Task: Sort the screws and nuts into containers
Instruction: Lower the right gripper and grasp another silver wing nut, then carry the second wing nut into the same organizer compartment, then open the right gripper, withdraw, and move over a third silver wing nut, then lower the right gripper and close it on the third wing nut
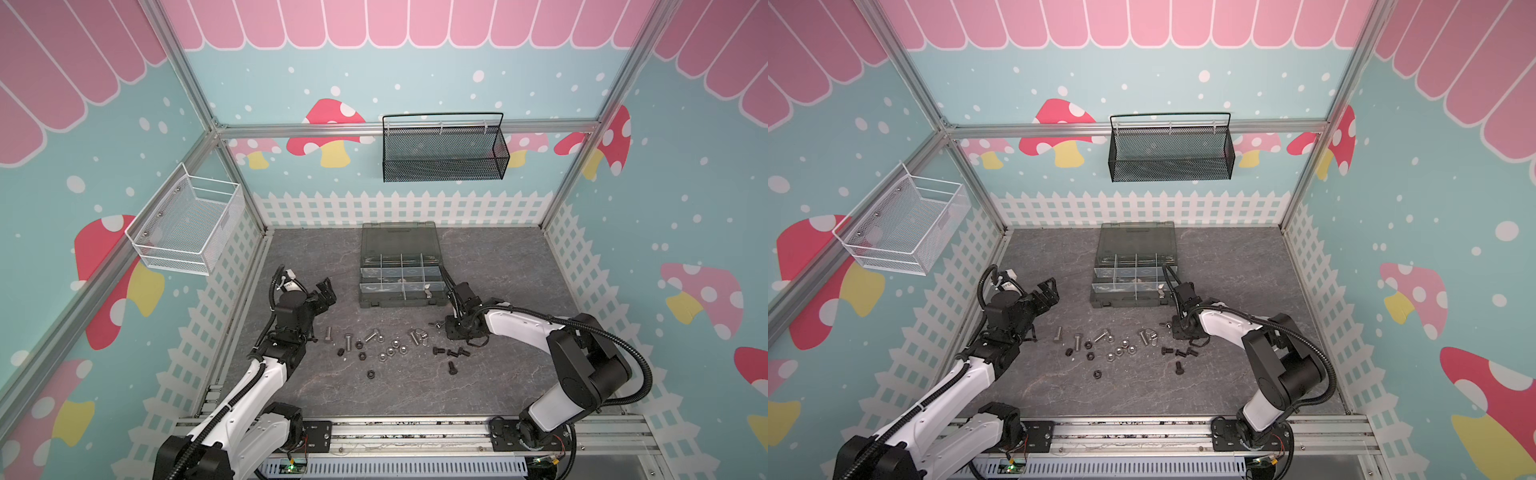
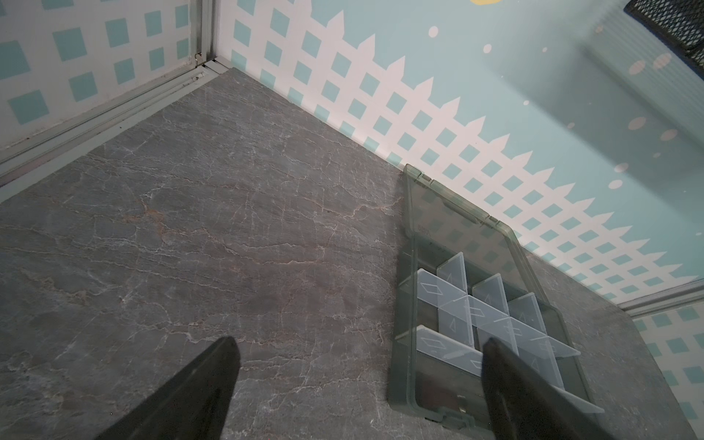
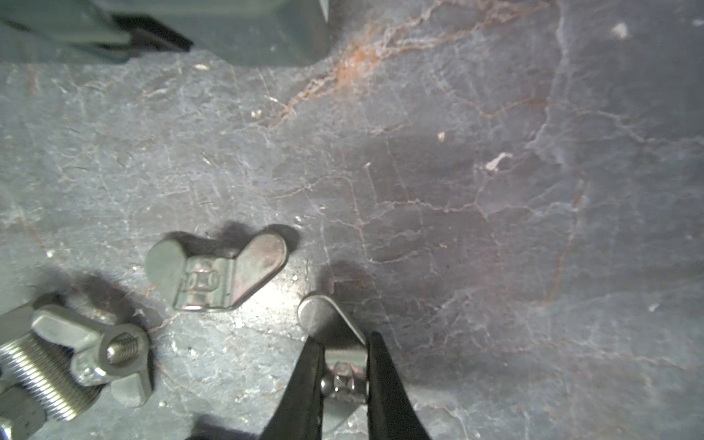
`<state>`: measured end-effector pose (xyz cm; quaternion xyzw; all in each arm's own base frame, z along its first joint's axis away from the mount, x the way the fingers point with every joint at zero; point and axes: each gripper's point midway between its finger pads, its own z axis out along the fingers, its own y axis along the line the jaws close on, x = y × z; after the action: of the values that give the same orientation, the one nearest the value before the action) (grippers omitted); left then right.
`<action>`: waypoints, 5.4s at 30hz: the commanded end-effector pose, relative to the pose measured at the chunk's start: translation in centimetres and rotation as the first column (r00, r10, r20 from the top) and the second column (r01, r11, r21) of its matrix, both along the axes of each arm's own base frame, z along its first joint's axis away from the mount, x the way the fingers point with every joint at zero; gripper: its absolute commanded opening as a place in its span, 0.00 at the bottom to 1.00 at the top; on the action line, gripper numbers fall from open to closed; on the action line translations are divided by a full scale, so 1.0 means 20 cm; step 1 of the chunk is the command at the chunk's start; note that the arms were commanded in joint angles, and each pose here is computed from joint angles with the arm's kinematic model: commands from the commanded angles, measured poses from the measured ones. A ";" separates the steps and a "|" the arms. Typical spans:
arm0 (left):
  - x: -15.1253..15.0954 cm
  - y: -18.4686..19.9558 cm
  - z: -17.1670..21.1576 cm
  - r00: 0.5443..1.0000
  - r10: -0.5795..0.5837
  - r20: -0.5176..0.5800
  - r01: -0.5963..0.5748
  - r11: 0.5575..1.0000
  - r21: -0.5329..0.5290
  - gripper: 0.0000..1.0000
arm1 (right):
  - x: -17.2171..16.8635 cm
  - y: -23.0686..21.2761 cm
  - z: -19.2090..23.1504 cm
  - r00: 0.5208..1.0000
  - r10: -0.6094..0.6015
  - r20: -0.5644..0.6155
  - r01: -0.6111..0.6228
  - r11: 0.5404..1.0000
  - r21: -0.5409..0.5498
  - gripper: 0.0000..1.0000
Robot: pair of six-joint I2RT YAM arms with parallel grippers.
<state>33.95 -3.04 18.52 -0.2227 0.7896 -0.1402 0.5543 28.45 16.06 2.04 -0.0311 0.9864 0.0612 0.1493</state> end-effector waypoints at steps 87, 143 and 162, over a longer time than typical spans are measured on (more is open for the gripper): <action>-0.06 0.02 0.08 1.000 0.012 0.027 -0.012 1.000 0.015 1.00 | 0.26 0.08 0.31 0.974 -0.020 0.227 0.022 1.000 -0.008 0.93; -0.03 0.00 0.04 1.000 0.005 0.026 -0.005 1.000 -0.015 1.00 | 0.05 0.03 0.02 0.997 -0.034 0.076 0.048 0.979 -0.197 0.94; -0.04 0.00 0.05 1.000 0.006 0.027 -0.005 1.000 -0.017 1.00 | 0.14 0.10 0.01 0.994 0.047 0.098 -0.025 0.976 -0.216 0.80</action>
<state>33.35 -2.89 18.99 -0.2244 0.7861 -0.1421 0.5582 30.81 17.87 2.44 -0.0566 0.9792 -0.0296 0.1924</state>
